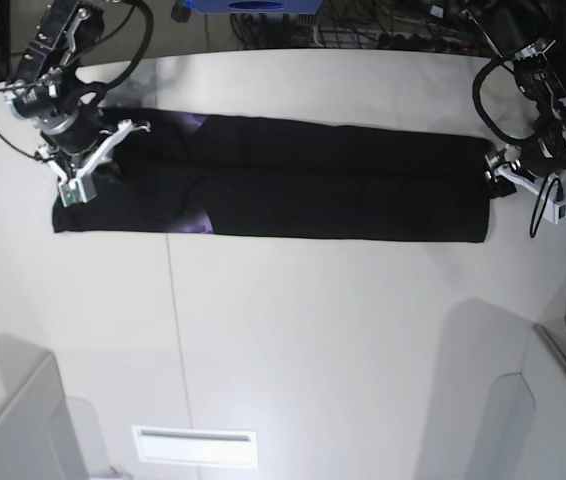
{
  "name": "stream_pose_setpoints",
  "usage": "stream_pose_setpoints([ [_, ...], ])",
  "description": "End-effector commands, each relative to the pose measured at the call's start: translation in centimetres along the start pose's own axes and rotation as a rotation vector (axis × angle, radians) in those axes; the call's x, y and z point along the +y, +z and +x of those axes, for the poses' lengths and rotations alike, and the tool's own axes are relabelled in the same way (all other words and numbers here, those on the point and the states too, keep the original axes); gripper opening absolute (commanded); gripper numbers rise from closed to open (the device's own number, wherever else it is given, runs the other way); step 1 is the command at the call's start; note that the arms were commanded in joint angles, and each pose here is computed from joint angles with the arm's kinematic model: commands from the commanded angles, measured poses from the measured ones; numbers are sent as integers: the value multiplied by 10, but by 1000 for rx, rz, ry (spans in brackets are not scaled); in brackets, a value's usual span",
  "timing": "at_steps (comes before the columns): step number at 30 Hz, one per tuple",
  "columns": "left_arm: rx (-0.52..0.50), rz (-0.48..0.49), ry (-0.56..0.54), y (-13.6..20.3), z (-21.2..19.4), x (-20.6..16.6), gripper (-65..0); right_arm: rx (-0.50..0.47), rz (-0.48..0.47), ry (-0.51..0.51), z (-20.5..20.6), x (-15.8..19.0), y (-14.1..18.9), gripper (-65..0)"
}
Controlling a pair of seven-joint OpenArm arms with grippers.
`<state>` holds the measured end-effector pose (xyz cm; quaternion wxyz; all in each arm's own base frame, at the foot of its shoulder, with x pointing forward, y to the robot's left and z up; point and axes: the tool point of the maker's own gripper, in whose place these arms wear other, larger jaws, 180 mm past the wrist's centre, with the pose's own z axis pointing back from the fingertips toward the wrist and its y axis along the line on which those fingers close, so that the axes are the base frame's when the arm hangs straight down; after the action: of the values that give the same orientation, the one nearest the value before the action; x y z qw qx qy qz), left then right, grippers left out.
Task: Fold the T-shirt properly
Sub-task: 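Release and regrasp the folded strip's ends with both grippers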
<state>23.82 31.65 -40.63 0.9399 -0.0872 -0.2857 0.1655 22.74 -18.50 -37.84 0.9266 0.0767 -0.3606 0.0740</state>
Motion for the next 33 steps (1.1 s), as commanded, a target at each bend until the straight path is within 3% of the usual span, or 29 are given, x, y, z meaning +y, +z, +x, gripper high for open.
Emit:
stream_pose_setpoints([
  [1, -33, -1, -7, 3, 12, 2, -230, -51, -2, 10, 14, -1, 3, -650],
  [4, -8, -12, 3, -3, 5, 1, -329, -50, 0, 9, 13, 0, 3, -650],
  [9, 41, -41, -20, -17, -8, -10, -650, -50, 0, 9, 13, 0, 3, -650],
  [14, -14, -20, -35, -14, -7, -1, -650, -36, 0, 6, 7, 0, 4, -650],
  [19, -119, 45, -145, 20, 21, 12, -650, -25, 1, 7, 2, 0, 5, -650],
  [25, -263, 19, -316, 65, 44, -44, -650, -28, 1, 6, 4, 1, 5, -650],
  [30, -170, -98, -301, 47, 10, -103, -650, -28, 1, 6, 4, 0, 5, -650],
  [33, -176, -99, -268, 47, 8, -102, -650, -26, -1, 10, 4, -1, 5, -650],
])
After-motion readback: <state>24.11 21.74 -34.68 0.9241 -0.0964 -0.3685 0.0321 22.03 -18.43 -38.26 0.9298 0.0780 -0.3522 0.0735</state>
